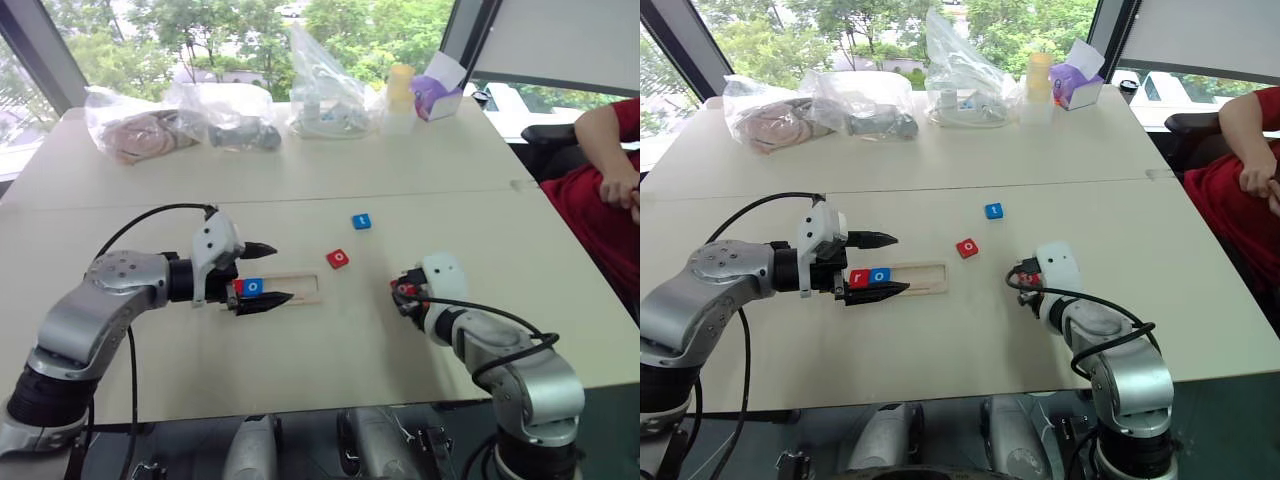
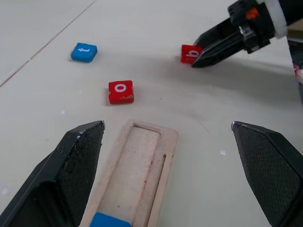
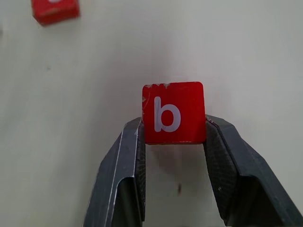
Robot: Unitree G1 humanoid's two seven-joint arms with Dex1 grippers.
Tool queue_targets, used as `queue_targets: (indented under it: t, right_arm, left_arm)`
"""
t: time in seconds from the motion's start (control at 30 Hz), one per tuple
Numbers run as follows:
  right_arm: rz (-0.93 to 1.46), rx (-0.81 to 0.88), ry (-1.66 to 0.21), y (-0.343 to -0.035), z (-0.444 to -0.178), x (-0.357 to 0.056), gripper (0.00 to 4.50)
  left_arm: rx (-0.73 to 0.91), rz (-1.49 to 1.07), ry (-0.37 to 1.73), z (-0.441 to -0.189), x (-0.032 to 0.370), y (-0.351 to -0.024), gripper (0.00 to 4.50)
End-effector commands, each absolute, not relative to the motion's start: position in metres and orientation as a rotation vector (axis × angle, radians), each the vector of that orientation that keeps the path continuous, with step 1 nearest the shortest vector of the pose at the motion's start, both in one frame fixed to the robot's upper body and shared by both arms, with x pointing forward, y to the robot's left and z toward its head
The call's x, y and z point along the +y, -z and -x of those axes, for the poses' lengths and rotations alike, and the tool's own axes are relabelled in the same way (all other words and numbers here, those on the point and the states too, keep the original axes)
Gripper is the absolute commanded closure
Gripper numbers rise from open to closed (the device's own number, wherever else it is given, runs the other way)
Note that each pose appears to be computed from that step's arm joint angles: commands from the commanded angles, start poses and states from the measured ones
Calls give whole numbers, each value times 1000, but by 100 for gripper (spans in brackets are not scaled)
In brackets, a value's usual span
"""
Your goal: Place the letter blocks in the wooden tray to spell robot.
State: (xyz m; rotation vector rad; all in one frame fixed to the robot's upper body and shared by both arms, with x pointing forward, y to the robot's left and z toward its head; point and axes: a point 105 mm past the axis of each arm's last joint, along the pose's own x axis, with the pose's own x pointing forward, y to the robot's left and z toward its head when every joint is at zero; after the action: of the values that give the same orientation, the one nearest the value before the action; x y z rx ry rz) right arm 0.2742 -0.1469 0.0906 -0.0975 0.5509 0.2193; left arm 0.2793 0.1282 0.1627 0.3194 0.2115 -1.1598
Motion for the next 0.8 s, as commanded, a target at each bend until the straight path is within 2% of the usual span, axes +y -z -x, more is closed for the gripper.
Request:
queue_targets:
  t: [0.03, 0.07, 0.27, 0.3, 0.37, 0.47, 0.6, 0.67, 0.8]
  right_arm:
    - [97, 489, -167, -101, -279, -150, 335]
    - [91, 491, -149, -100, -280, -152, 335]
    - [88, 488, -153, -101, -277, -146, 29]
    - [87, 475, -156, -105, -277, -146, 5]
    - [104, 424, -185, -121, -279, -146, 5]
    - [167, 350, -326, -146, -277, -143, 5]
    - [338, 235, -757, -172, -262, -143, 5]
    - [319, 238, -889, -170, -259, -159, 5]
    - [450, 279, -947, -145, -279, -206, 5]
  left_arm:
    - [178, -353, 1171, -281, 126, -168, 0]
    - [180, -353, 1172, -281, 126, -167, 0]
    - [199, -362, 1163, -283, 133, -164, 0]
    - [201, -365, 1160, -283, 134, -164, 0]
    - [210, -371, 1154, -284, 139, -163, 0]
    - [229, -392, 1146, -285, 148, -164, 0]
    - [235, -362, 1183, -283, 157, -182, 0]
    - [252, -352, 1215, -278, 161, -190, 0]
    - [293, -398, 1244, -270, 172, -200, 0]
